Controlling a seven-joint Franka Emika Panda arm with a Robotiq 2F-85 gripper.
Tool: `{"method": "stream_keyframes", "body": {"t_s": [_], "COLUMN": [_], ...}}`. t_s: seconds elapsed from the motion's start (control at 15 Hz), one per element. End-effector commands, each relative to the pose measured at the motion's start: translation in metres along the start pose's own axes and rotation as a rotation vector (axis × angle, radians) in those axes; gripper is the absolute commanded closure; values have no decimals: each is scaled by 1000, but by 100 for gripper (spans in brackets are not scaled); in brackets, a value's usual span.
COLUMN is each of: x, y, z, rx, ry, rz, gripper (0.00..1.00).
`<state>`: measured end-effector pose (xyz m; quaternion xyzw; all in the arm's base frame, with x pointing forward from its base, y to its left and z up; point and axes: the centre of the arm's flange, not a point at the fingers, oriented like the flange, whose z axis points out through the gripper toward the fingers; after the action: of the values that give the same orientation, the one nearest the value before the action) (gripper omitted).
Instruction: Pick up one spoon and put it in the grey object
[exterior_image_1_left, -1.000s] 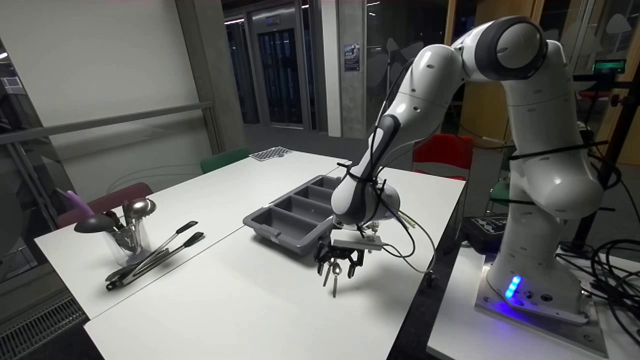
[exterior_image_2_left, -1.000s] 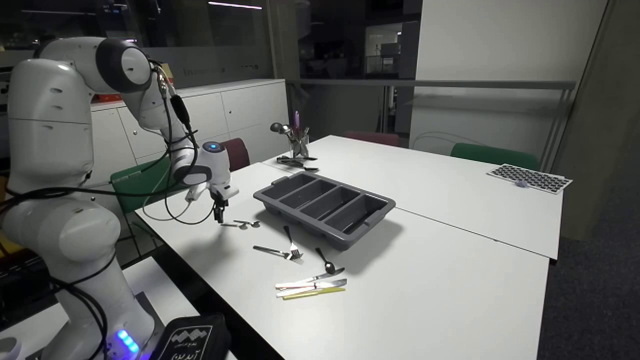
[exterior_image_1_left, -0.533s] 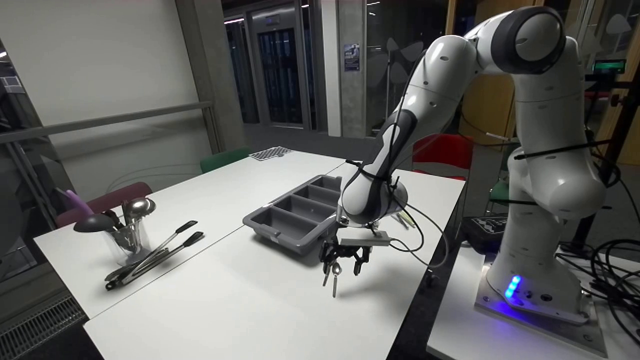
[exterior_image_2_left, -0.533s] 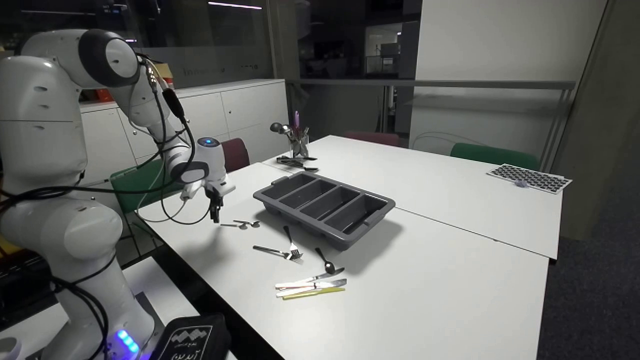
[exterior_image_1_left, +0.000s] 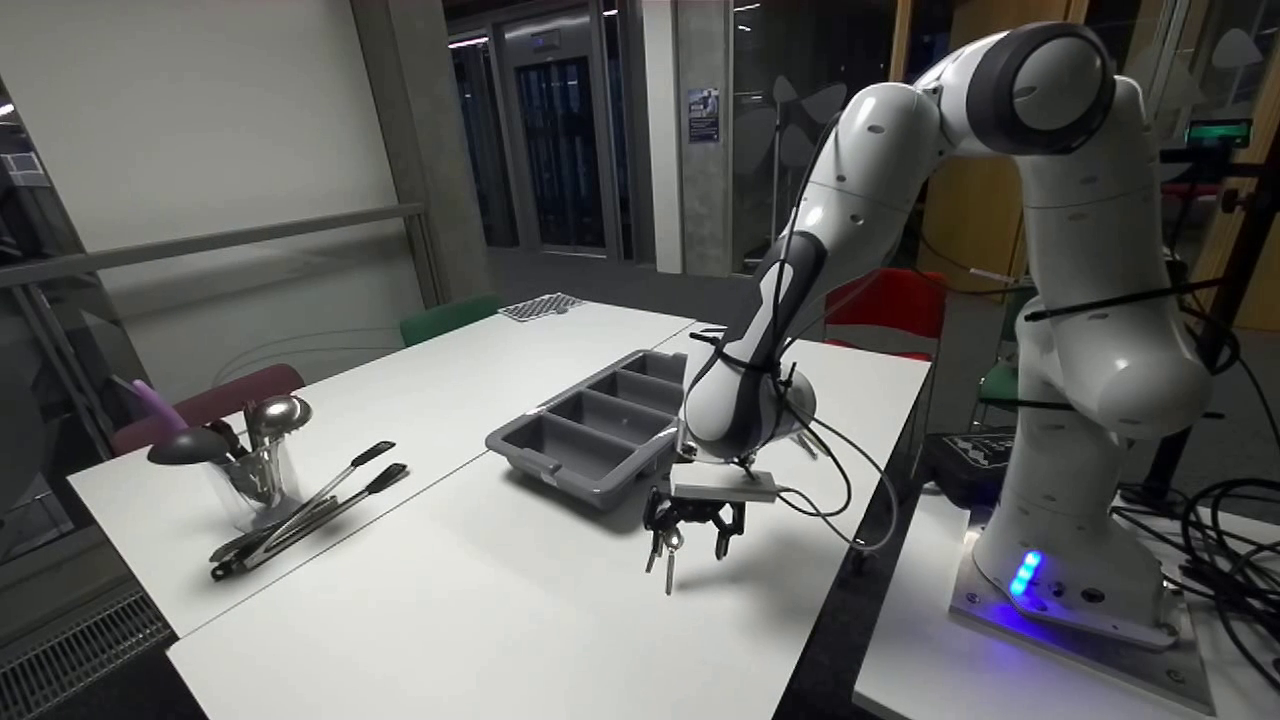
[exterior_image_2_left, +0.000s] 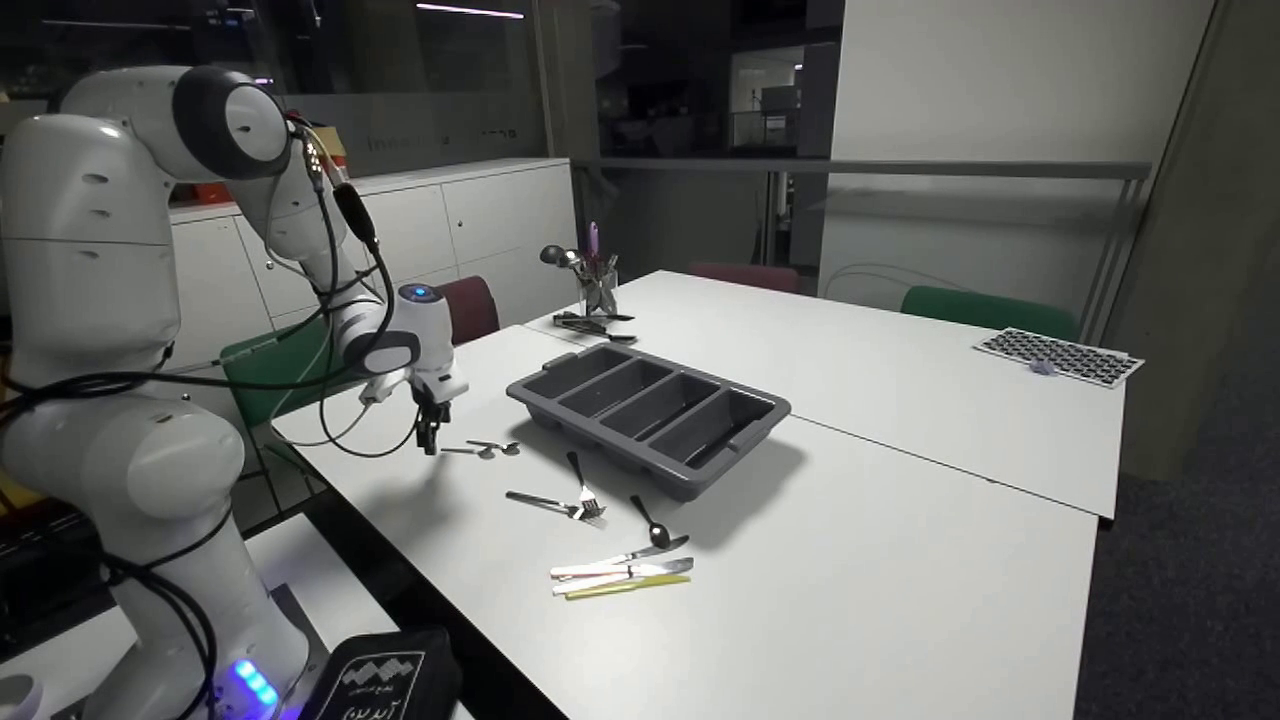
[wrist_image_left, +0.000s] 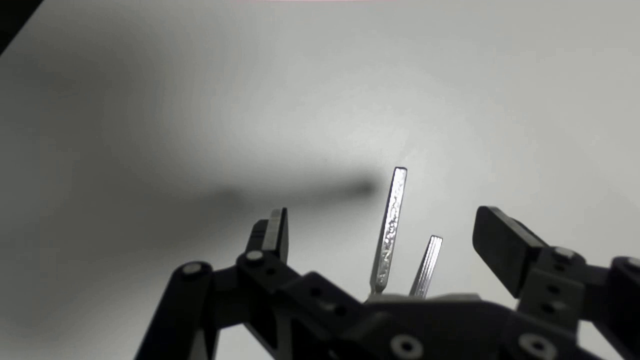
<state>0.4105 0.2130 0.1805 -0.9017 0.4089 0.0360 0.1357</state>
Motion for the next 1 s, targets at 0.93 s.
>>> {"method": "stream_keyframes", "body": {"t_s": [0.93], "x": [16], "y": [1], "z": [-30], "rx": [-163], "ry": [126], "rz": [281], "gripper": [0]}}
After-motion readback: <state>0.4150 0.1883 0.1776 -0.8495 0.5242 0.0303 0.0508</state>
